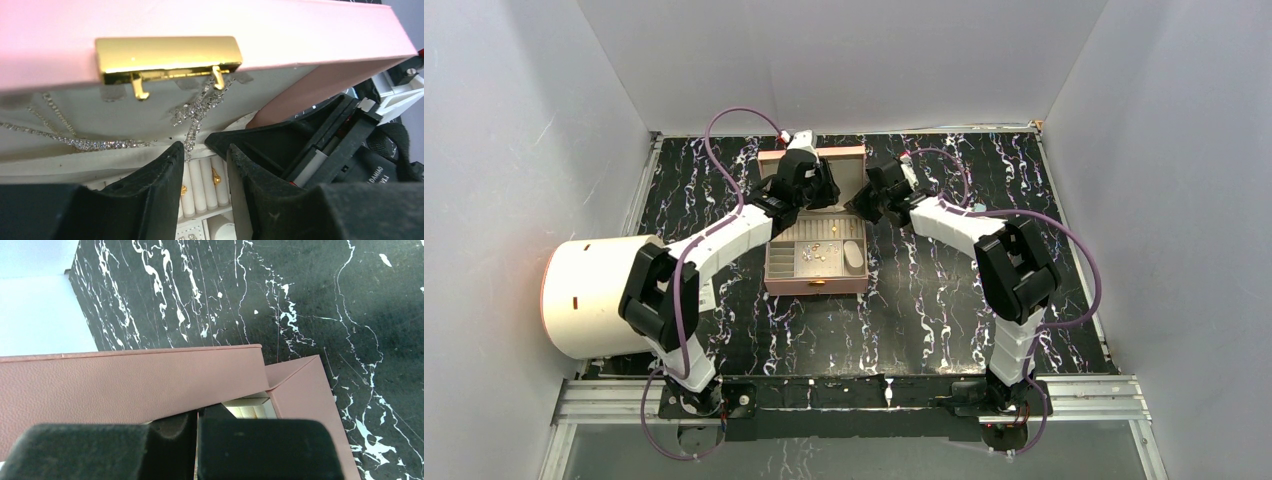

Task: Organize the mixed jewelry
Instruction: Place the jewelry in the jewelry box.

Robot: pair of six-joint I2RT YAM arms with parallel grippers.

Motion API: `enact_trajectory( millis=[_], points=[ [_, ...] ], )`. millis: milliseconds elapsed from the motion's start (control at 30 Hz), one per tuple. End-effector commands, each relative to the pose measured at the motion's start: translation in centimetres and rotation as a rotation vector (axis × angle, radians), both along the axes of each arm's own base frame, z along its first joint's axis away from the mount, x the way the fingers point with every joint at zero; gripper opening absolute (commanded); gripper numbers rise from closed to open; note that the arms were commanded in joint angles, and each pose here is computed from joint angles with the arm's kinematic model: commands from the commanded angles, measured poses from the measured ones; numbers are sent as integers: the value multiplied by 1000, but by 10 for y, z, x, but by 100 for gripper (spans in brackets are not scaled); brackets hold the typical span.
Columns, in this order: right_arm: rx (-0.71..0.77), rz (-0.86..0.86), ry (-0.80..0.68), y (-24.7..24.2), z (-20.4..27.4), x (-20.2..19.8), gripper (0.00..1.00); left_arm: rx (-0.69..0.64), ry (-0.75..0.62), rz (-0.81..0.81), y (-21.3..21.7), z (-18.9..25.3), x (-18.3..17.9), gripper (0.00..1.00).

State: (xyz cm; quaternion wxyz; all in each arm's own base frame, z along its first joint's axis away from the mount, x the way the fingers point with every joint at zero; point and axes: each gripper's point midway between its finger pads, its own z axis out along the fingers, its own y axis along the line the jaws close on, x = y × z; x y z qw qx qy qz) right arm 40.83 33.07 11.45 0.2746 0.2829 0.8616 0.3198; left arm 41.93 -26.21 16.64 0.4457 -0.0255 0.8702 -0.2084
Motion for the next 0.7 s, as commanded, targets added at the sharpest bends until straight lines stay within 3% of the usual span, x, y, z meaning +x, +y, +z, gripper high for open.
enact_trajectory(
  millis=[0,200,500,667],
  points=[
    [-60,80,-37,-14,1,-6,0,15,-58,-12,-2,8,8,32],
    [-58,133,-87,-11,0,-8,0,33,-55,-8,-3,-2,13,23],
    [-51,176,-110,-4,-2,-7,0,74,-32,-7,0,-16,14,19],
    [-55,183,-110,-4,-4,-8,0,82,-42,1,0,-14,19,7]
  ],
)
